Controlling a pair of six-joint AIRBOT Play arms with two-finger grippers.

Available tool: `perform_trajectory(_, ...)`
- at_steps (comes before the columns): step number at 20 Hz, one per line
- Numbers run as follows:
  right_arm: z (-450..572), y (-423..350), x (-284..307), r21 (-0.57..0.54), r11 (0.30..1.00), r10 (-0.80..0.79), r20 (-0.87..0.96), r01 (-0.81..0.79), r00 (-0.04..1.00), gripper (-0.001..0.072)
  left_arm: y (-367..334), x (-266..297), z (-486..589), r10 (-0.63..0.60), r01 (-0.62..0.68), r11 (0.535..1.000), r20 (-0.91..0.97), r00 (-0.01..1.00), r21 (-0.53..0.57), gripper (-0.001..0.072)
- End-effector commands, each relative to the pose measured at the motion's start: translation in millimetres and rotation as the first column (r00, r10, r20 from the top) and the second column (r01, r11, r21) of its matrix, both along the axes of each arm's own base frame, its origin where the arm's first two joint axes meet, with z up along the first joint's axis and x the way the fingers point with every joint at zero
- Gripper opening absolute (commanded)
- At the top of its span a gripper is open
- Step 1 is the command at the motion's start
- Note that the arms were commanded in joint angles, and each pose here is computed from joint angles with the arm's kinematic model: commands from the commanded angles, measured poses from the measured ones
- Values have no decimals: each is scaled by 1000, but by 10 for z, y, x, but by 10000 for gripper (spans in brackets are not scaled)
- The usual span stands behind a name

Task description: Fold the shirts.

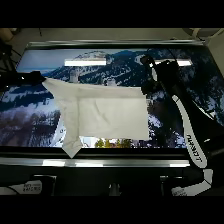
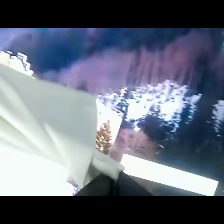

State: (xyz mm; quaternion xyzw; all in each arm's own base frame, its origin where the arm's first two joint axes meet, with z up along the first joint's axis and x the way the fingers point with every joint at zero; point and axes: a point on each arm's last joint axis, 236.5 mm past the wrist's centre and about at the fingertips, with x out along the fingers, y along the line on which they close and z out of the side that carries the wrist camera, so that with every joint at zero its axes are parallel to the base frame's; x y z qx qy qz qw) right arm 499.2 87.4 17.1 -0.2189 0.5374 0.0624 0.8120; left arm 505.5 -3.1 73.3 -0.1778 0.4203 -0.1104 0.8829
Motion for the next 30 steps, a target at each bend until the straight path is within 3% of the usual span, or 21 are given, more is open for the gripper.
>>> perform_trajectory(1, -242, 187, 110, 81, 997, -18, 0, 18, 1000, 23, -251, -218, -682, -102, 90, 994, -210, 972, -66, 27)
perform_trajectory(2, -127, 152, 140, 49, 999, 19, 19, -20, 1000, 73, -280, -256, -708, -116, 102, 992, -227, 967, -73, 78)
perform_trajectory(4, 222, 5, 130, -53, 993, 105, 30, -103, 994, 445, -213, -334, -638, -119, 99, 991, -265, 957, -86, 551)
perform_trajectory(5, 420, -124, 88, -129, 981, 151, 22, -147, 988, 573, -95, -407, -613, -84, 60, 994, -316, 945, -86, 570)
perform_trajectory(6, 567, -303, 28, -196, 967, 164, 2, -160, 986, 568, 39, -528, -612, -49, 21, 997, -380, 924, -76, 565)
perform_trajectory(8, 584, -612, -238, -176, 977, 102, -98, -118, 990, 545, 220, -896, -694, -32, 12, 999, -503, 864, -42, 486)
perform_trajectory(10, 319, -770, -620, -24, 999, 25, -271, -33, 962, 415, 216, -1262, -880, -44, 29, 999, -587, 808, -34, 486)
perform_trajectory(14, -201, -519, -1172, 263, 965, 133, -483, -2, 866, 386, -390, -1807, -1410, -164, 6, 969, -626, 762, -245, 520)
perform_trajectory(16, -369, -431, -1359, 286, 958, 170, -538, -11, 826, 389, -507, -1852, -1622, -141, -43, 961, -620, 772, -273, 520)
perform_trajectory(23, -693, -462, -1626, 284, 959, 191, -605, -15, 773, 393, -499, -1540, -1758, -56, -56, 979, -525, 849, -195, 485)
perform_trajectory(24, -732, -450, -1655, 287, 958, 192, -610, -11, 769, 442, -513, -1511, -1763, -53, -53, 981, -515, 855, -188, 406)
perform_trajectory(26, -806, -451, -1746, 287, 958, 191, -632, -2, 751, 471, -518, -1476, -1760, -49, -49, 982, -504, 862, -180, 31)
perform_trajectory(30, -1021, -185, -2079, 385, 920, 232, -682, 72, 694, 508, -487, -1453, -1688, -53, -35, 984, -479, 876, -173, 26)
